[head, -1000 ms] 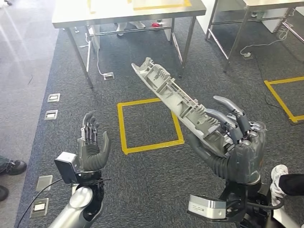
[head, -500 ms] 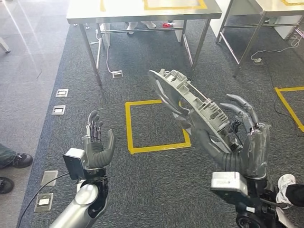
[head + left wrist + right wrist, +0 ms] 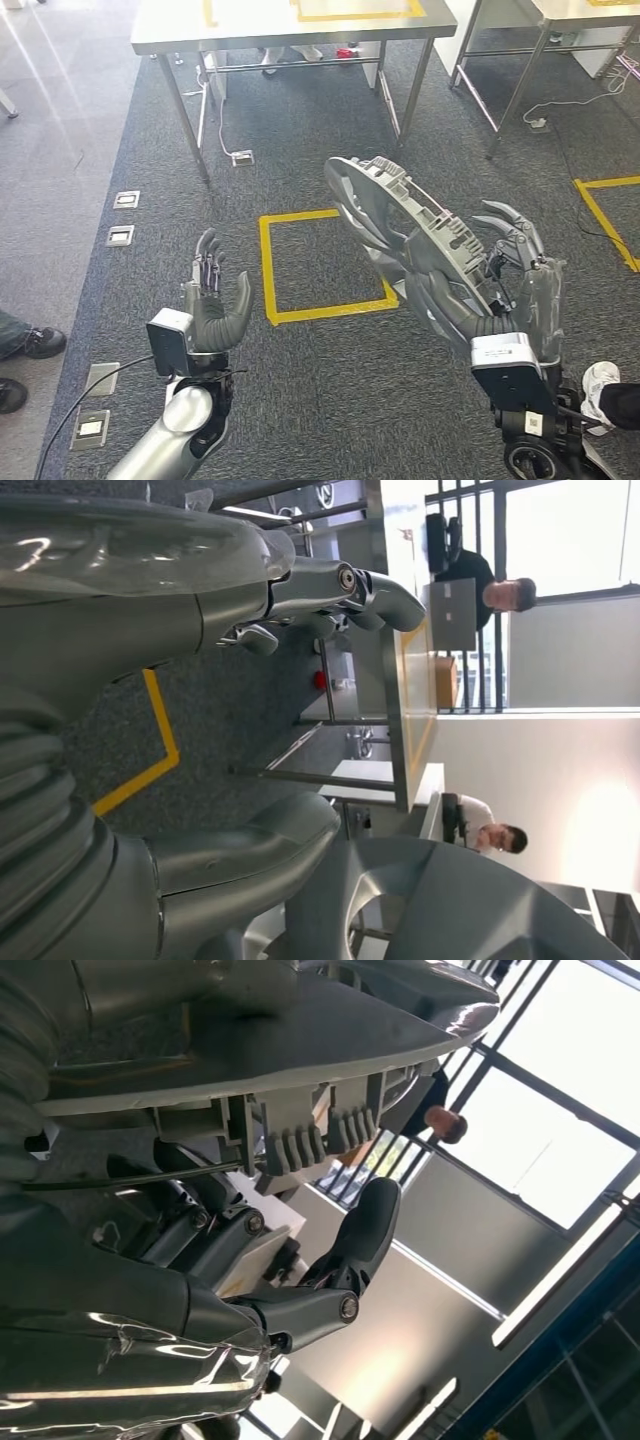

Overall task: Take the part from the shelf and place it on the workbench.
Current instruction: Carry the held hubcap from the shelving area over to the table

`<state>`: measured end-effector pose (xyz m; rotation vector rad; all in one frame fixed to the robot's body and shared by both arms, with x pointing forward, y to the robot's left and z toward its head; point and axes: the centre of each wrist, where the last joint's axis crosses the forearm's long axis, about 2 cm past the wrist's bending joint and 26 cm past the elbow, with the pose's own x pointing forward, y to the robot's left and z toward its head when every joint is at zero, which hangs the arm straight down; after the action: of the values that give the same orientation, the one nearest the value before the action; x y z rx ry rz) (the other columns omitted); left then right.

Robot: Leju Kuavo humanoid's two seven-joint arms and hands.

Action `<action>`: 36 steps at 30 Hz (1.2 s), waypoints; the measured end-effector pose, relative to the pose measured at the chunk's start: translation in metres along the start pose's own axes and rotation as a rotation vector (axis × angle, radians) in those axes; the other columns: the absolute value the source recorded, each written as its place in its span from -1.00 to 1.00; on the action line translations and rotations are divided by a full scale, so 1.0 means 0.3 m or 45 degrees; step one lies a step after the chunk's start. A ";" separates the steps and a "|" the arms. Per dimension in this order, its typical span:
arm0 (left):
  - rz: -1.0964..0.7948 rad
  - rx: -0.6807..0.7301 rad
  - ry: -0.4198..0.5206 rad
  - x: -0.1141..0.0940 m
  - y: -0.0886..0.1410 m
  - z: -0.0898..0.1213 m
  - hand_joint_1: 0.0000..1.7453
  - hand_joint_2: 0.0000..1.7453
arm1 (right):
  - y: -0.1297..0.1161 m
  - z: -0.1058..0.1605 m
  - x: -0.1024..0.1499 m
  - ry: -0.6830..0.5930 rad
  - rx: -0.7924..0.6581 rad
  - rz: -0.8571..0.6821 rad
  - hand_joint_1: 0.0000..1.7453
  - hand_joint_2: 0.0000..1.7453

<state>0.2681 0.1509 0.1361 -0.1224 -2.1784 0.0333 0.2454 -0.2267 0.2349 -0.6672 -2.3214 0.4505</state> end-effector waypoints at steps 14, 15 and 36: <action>0.007 -0.006 -0.001 0.000 -0.003 0.004 -1.00 1.00 | 0.010 0.000 -0.001 -0.006 0.008 -0.018 1.00 1.00; 0.008 -0.006 -0.001 0.000 -0.004 0.004 -1.00 1.00 | 0.010 0.000 0.000 -0.006 0.007 -0.019 1.00 1.00; 0.021 -0.024 0.000 0.000 -0.006 0.004 -1.00 1.00 | 0.006 0.000 0.003 -0.043 -0.049 -0.010 1.00 1.00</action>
<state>0.2668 0.1490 0.1355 -0.1510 -2.1779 0.0226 0.2454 -0.2248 0.2344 -0.6733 -2.3694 0.4176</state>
